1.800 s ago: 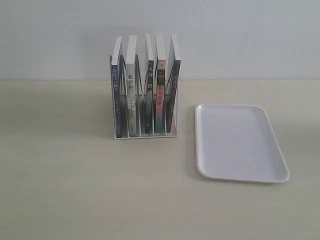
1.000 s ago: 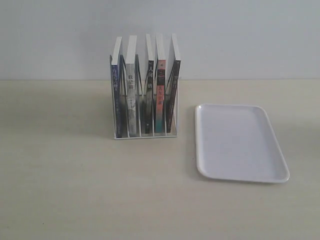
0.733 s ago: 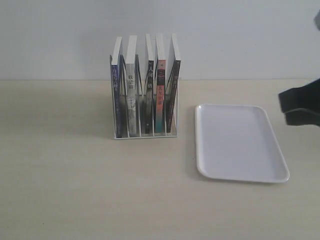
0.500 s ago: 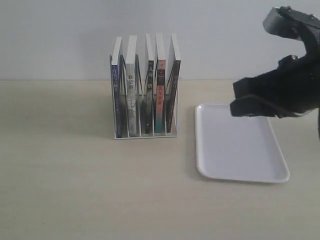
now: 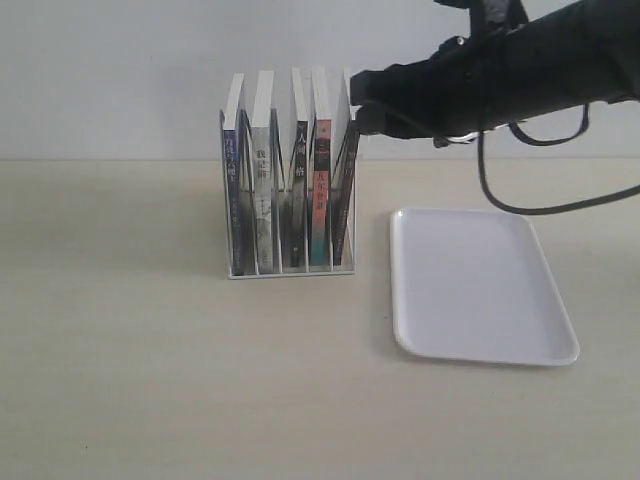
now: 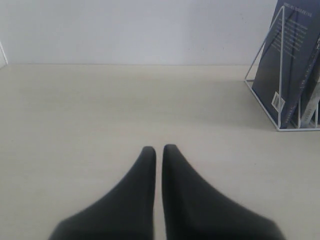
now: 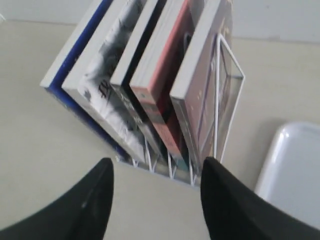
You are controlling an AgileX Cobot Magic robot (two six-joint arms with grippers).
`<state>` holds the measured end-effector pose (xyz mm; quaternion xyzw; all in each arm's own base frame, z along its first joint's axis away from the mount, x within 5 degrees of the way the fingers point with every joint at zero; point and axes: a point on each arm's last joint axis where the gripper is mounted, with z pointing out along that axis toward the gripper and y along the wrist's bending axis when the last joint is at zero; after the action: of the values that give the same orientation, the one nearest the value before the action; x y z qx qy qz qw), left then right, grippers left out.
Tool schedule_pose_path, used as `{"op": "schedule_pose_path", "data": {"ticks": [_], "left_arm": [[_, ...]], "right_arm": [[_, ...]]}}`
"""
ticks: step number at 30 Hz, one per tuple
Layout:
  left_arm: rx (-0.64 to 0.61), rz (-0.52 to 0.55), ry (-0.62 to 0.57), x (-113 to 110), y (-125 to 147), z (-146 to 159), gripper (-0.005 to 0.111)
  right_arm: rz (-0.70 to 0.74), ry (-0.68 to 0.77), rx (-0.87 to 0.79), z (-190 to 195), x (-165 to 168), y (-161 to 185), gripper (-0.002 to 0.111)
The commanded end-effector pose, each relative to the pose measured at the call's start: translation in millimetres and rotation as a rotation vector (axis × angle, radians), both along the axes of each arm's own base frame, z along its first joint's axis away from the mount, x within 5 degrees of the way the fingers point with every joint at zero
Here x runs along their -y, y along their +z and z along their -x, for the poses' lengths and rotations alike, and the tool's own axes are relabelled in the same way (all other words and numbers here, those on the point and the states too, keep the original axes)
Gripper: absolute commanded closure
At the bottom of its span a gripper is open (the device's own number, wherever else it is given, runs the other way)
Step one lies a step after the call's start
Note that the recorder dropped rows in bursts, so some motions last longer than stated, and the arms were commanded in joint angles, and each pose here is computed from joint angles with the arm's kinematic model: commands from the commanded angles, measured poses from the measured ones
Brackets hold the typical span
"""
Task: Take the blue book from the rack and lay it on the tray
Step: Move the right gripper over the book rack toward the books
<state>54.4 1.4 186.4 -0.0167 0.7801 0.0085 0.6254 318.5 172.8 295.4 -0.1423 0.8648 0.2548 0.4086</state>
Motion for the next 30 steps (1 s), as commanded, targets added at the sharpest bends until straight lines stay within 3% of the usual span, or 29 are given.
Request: {"op": "schedule_pose_path", "data": {"ticks": [1, 18, 30], "left_arm": [[0.015, 0.000, 0.001, 0, 0, 0, 0.103], [0.015, 0.000, 0.001, 0, 0, 0, 0.103], [0.015, 0.000, 0.001, 0, 0, 0, 0.103]], "right_arm": [[-0.008, -0.060, 0.092, -12, -17, -6, 0.057], [-0.035, -0.210, 0.151, -37, -27, -31, 0.057], [-0.048, -0.210, 0.138, -43, -44, -43, 0.057]]}}
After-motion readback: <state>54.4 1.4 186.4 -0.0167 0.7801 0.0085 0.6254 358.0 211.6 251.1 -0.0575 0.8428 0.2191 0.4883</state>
